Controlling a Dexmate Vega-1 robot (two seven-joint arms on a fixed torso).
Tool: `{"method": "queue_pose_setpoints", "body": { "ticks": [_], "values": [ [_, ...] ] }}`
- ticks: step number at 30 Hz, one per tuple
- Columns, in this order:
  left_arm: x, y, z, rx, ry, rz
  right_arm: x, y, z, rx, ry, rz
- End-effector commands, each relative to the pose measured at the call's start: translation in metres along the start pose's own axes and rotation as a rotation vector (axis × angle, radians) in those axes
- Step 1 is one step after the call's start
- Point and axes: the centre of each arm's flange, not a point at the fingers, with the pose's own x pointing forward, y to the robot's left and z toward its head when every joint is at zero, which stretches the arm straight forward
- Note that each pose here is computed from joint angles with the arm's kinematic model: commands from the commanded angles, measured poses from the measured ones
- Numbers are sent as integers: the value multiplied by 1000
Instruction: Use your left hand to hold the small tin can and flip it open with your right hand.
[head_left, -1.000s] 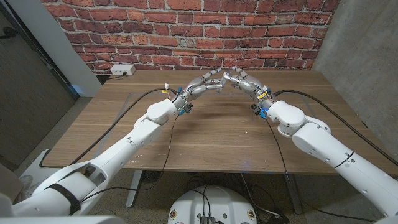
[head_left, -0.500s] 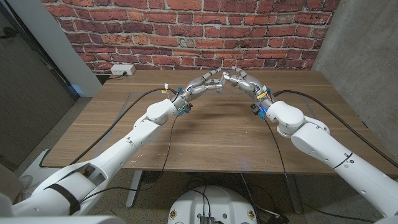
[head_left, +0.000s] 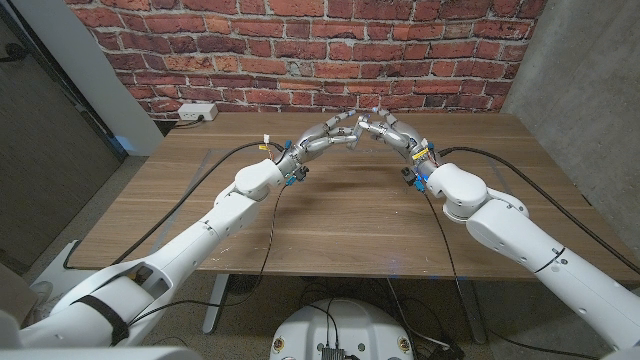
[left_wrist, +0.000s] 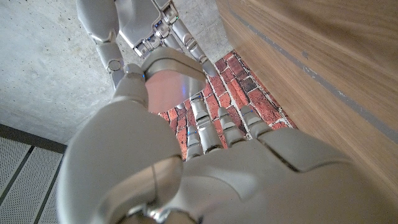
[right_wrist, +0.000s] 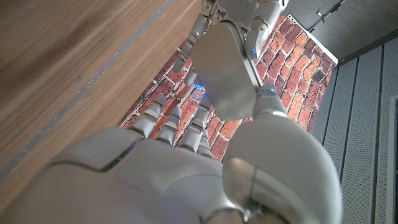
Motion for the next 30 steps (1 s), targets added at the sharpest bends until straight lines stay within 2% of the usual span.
{"method": "queue_pose_setpoints", "body": {
  "ticks": [1, 18, 30],
  "values": [
    [-2, 1, 0, -4, -2, -2, -2, -1, -1, 9, 3, -32],
    [4, -2, 1, -4, 0, -21, -5, -5, -2, 30, 0, -46],
    [7, -3, 1, -28, -6, -34, -6, -8, -5, 55, -2, -31]
  ]
}}
